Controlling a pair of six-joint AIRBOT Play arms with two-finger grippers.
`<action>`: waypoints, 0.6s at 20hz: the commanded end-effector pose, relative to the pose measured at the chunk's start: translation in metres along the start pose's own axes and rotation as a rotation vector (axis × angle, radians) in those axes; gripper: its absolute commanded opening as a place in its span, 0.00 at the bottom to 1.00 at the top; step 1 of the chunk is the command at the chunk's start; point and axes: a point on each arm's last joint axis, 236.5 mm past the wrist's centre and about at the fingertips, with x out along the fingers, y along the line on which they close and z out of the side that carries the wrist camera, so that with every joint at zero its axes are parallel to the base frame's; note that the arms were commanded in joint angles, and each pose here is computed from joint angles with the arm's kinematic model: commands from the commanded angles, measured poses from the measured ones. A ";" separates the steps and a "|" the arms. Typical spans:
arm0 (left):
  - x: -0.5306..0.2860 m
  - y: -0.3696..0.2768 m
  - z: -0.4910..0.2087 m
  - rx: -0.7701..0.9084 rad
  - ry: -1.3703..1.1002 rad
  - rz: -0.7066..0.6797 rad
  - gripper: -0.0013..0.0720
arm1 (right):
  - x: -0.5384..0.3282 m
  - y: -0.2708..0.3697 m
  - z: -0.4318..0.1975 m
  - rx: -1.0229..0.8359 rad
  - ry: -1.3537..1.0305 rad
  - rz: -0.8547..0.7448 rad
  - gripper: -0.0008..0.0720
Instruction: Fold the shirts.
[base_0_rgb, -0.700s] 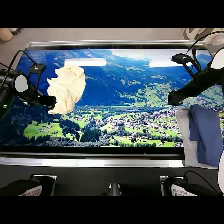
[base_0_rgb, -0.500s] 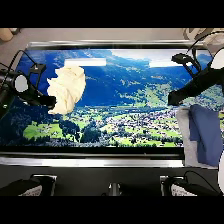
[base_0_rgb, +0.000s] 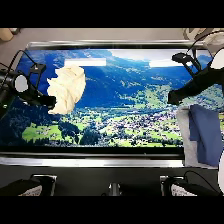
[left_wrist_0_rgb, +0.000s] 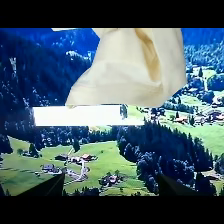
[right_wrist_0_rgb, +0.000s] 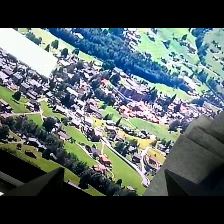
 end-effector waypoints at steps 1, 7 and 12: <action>0.000 0.000 0.000 0.001 0.000 0.000 0.93 | 0.000 -0.006 0.011 0.000 -0.047 -0.027 0.95; 0.001 -0.002 0.008 -0.045 -0.034 -0.005 0.93 | 0.000 -0.006 0.012 0.000 -0.049 -0.027 0.94; 0.004 -0.008 0.050 -0.108 -0.193 -0.034 0.93 | -0.002 -0.018 0.031 0.000 -0.130 -0.076 0.95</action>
